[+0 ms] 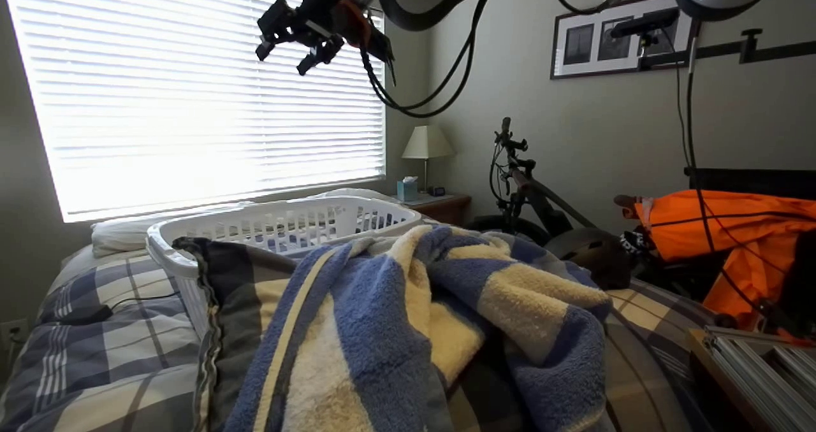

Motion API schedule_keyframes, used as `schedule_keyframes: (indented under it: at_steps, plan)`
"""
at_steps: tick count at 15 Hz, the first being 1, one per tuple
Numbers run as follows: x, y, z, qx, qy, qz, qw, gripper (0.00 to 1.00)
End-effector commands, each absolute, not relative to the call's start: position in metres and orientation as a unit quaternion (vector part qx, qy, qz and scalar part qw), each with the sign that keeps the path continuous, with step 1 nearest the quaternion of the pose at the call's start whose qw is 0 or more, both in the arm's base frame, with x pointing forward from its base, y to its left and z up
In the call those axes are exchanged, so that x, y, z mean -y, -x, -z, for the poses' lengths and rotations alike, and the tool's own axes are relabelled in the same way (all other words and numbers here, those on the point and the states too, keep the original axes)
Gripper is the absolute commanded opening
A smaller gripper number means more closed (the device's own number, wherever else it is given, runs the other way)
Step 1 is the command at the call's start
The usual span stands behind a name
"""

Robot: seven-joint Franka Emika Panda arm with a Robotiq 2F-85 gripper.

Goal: Put the white towel in the basket.

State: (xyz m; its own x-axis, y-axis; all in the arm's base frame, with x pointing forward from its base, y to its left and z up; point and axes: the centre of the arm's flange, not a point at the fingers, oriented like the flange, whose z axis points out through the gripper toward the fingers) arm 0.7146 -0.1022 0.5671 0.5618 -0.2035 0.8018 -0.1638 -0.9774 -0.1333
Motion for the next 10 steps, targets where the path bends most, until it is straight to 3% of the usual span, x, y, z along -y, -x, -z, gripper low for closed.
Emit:
schedule_keyframes:
  at_steps: [1,4,5,10]
  plan:
    - [0.135,-0.637,-0.556,-0.038,0.918,0.393,0.039,1.0]
    - [0.153,-0.609,-0.533,0.013,0.942,0.333,0.041,1.0]
    - [0.131,-0.666,-0.536,-0.016,0.929,0.367,0.045,1.0]
    - [0.146,-0.646,-0.522,0.009,0.939,0.341,0.047,1.0]
